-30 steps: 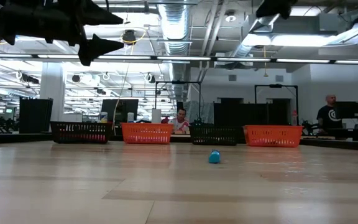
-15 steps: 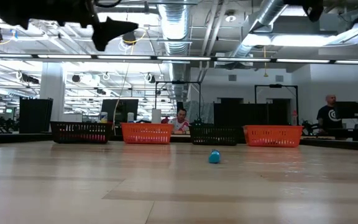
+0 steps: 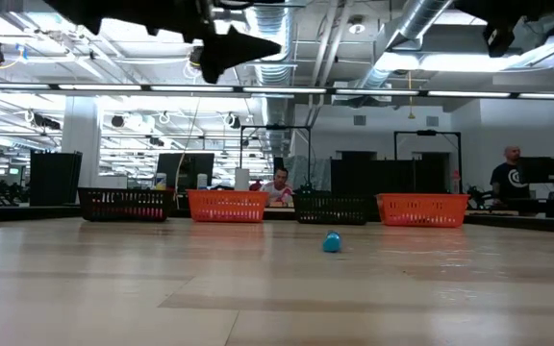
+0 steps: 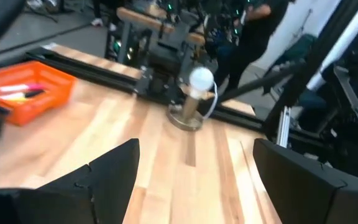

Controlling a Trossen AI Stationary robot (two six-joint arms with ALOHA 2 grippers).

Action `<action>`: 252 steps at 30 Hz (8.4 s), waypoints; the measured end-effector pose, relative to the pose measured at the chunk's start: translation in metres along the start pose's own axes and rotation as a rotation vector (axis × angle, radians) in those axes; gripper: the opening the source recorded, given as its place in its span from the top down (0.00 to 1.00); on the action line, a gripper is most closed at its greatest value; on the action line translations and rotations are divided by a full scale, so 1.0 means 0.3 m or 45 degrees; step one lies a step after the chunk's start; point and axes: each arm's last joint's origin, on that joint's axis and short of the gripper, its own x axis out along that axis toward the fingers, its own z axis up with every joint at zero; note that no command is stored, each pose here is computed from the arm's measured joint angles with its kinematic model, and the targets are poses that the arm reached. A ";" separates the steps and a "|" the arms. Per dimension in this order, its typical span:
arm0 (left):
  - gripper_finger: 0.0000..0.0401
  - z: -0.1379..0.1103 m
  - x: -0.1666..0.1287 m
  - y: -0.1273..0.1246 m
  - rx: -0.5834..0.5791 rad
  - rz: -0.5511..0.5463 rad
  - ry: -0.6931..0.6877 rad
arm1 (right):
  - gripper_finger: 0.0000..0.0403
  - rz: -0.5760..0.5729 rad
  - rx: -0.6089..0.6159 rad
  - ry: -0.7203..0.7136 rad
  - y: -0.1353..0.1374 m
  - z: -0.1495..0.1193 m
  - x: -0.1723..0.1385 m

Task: Pick & Place Markers
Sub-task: Put the small light blue highlighter pen into the right orange bin

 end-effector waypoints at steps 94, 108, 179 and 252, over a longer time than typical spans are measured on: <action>0.22 -0.296 0.462 -0.102 -0.754 0.708 1.006 | 0.84 0.072 0.017 0.021 0.018 -0.026 -0.010; 0.22 -0.303 0.469 -0.091 -0.695 0.682 1.023 | 0.84 0.074 0.016 0.021 0.019 -0.026 -0.010; 0.32 0.059 0.146 -0.094 -0.310 0.638 0.534 | 0.84 0.202 0.196 0.195 0.085 -0.063 0.211; 0.47 0.016 -0.628 0.051 0.180 0.048 -0.003 | 0.50 -0.871 1.073 1.193 0.398 -0.372 0.937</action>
